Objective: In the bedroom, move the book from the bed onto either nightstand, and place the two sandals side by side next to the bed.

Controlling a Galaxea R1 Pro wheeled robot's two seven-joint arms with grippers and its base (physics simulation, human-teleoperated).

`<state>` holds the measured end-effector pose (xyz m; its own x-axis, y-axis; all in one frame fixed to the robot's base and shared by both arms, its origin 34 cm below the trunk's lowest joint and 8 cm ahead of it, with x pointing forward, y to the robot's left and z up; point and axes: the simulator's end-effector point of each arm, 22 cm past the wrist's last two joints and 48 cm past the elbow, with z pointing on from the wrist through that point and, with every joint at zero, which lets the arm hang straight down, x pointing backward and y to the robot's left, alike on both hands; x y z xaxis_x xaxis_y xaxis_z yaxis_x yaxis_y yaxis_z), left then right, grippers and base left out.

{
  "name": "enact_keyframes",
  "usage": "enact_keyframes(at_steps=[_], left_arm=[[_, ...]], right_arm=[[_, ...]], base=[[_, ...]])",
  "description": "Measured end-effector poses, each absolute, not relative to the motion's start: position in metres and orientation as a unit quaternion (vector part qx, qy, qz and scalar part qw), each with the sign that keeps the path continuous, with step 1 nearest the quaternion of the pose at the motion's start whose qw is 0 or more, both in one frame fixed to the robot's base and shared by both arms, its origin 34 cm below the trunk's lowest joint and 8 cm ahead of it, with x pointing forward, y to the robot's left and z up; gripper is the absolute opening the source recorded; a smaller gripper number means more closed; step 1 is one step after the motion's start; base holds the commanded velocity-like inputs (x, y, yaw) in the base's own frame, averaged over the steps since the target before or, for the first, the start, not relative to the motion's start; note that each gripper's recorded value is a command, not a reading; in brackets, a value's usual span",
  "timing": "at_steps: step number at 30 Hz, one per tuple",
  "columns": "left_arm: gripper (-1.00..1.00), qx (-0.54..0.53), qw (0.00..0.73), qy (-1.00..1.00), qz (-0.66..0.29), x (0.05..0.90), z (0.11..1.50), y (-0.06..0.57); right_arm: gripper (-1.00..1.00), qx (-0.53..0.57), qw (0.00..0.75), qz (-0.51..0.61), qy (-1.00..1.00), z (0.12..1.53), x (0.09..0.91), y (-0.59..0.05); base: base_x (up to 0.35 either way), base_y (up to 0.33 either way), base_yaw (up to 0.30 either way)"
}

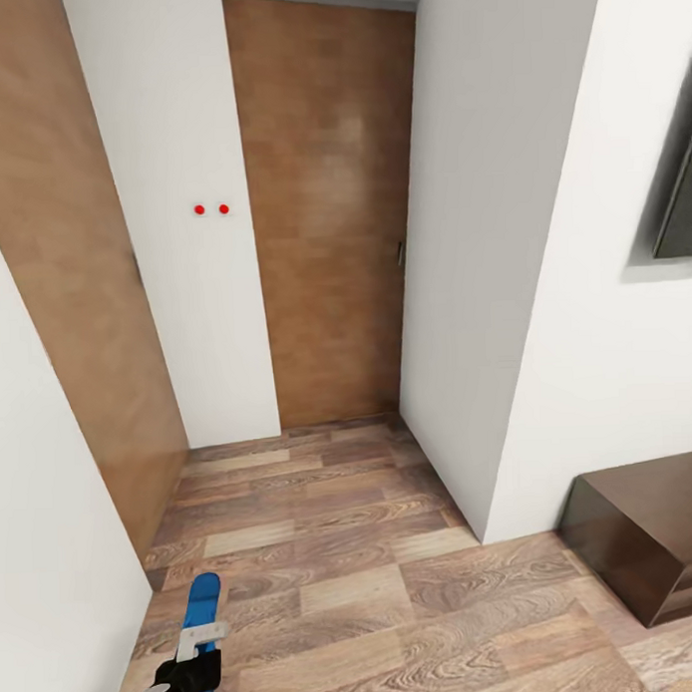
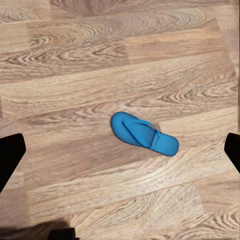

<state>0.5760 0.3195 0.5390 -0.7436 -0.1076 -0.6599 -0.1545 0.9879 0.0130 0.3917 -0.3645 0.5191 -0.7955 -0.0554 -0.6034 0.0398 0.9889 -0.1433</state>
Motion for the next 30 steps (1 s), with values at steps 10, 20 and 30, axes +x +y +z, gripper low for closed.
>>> enact_keyframes(at_steps=[10,20,30], left_arm=[[-1.00,-0.070,0.355,0.932,0.034,0.5771,0.5399,0.3198],[-1.00,-0.070,0.355,0.932,0.034,0.5771,0.5401,0.3197],[-1.00,-0.070,0.355,0.932,0.034,0.5771,0.5402,0.3199]], right_arm=[[1.00,-0.004,0.320,-0.074,0.945,0.5191,0.3918,-0.3645],[1.00,-0.005,0.320,-0.074,0.945,0.5189,0.3917,-0.3634],[1.00,-0.005,0.319,-0.073,0.945,0.5186,0.3914,-0.3632]], base=[[0.099,0.006,-0.292],[0.144,0.075,-0.292],[0.224,0.212,-0.292]])
